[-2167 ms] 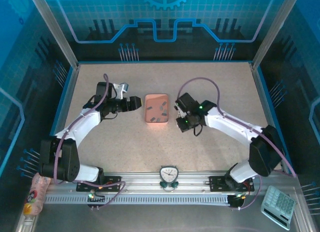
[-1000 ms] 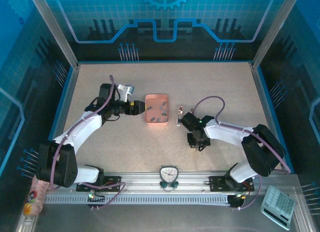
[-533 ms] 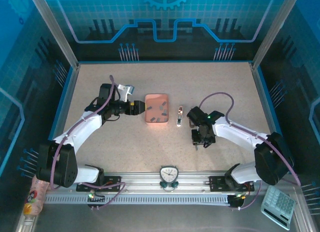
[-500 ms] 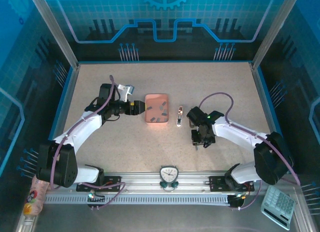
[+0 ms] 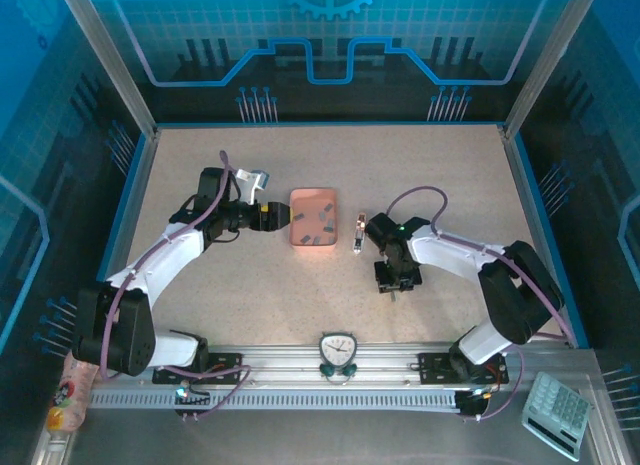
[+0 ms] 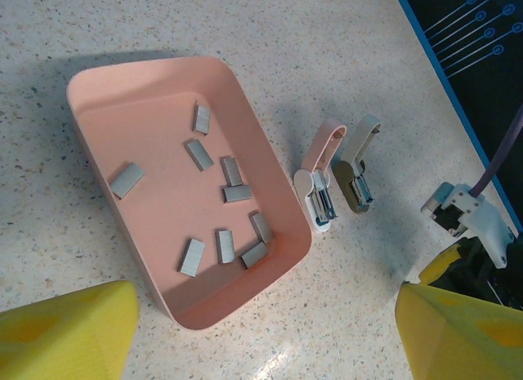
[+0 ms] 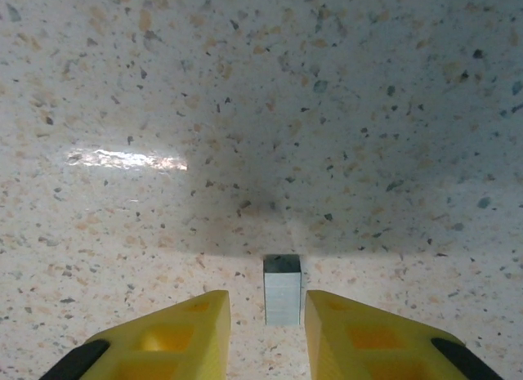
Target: Load the staples into the stapler
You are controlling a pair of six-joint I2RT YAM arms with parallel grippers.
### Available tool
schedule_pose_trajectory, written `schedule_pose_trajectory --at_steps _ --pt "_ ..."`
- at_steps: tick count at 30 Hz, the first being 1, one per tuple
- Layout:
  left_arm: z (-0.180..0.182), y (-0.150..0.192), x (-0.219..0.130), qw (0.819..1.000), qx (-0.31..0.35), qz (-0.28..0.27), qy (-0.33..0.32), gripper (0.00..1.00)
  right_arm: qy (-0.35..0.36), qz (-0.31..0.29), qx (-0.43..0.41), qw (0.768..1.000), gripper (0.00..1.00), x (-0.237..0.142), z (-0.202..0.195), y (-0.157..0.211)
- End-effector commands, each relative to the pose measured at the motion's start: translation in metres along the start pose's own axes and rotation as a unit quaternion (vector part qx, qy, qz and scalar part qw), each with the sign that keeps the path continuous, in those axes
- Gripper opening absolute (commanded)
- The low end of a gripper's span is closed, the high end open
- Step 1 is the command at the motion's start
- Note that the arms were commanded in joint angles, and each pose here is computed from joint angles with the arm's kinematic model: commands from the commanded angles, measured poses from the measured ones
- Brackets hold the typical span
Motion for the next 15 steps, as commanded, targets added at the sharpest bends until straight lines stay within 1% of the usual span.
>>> schedule_pose_trajectory --at_steps 1,9,12,15 --pt "-0.003 -0.003 0.0 1.0 0.017 -0.002 0.001 0.83 0.0 0.012 -0.001 1.0 0.3 0.002 0.0 -0.005" --pt "-0.002 -0.003 0.002 1.0 0.014 0.002 0.0 0.83 0.012 0.027 -0.004 1.0 0.29 0.009 -0.002 -0.003" --pt "-0.001 -0.003 0.003 1.0 0.014 0.003 -0.001 0.83 0.015 0.032 -0.003 0.999 0.25 0.014 -0.002 -0.003" --pt "0.0 -0.003 0.004 1.0 0.012 0.004 -0.001 0.83 0.014 0.039 -0.005 0.999 0.23 0.019 -0.002 -0.003"
Point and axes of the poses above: each hand's point on the last joint's axis, 136 mm out from that joint toward the fingers, its own x axis out along the fingers, its own z axis along the line the jaws close on, y = z × x, the point moved 10 cm from there along -x, back along the fingers, and after that the axes turned 1 degree about -x, right-handed, at the moved point
